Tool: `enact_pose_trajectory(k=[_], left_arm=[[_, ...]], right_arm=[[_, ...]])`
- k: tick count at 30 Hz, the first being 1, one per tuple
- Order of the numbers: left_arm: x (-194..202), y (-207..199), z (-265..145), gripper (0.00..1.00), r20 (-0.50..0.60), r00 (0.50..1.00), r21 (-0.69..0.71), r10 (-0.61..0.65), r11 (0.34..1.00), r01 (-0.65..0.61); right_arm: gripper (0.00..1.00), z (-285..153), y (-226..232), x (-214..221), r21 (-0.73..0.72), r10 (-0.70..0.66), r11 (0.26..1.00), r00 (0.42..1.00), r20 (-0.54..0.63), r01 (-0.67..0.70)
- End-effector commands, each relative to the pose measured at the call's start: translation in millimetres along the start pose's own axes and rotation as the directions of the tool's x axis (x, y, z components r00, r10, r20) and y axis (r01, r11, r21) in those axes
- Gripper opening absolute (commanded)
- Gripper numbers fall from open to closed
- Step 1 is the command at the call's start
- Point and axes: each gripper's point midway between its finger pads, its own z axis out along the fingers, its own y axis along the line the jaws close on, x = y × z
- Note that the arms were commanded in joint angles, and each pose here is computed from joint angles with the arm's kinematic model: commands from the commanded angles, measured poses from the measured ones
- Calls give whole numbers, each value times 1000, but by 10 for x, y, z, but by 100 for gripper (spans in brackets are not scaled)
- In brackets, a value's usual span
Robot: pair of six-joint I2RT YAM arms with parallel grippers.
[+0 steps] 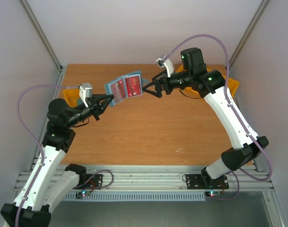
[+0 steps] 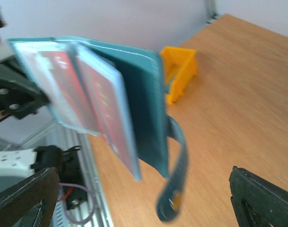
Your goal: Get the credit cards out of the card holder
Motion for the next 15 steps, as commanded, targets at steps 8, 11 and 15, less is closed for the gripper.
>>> enact_pose_trajectory(k=[8, 11, 15], left_arm=[[-340, -471, -85, 0, 76, 994, 181, 81, 979, -93], [-348, -487, -95, 0, 78, 994, 184, 82, 978, -95], [-358, -468, -96, 0, 83, 994, 172, 71, 982, -84]], right_arm=[[98, 82, 368, -242, -269, -31, 962, 998, 55, 44], [84, 94, 449, -264, -342, -20, 939, 999, 48, 35], [37, 78, 518, -261, -392, -7, 920, 999, 35, 21]])
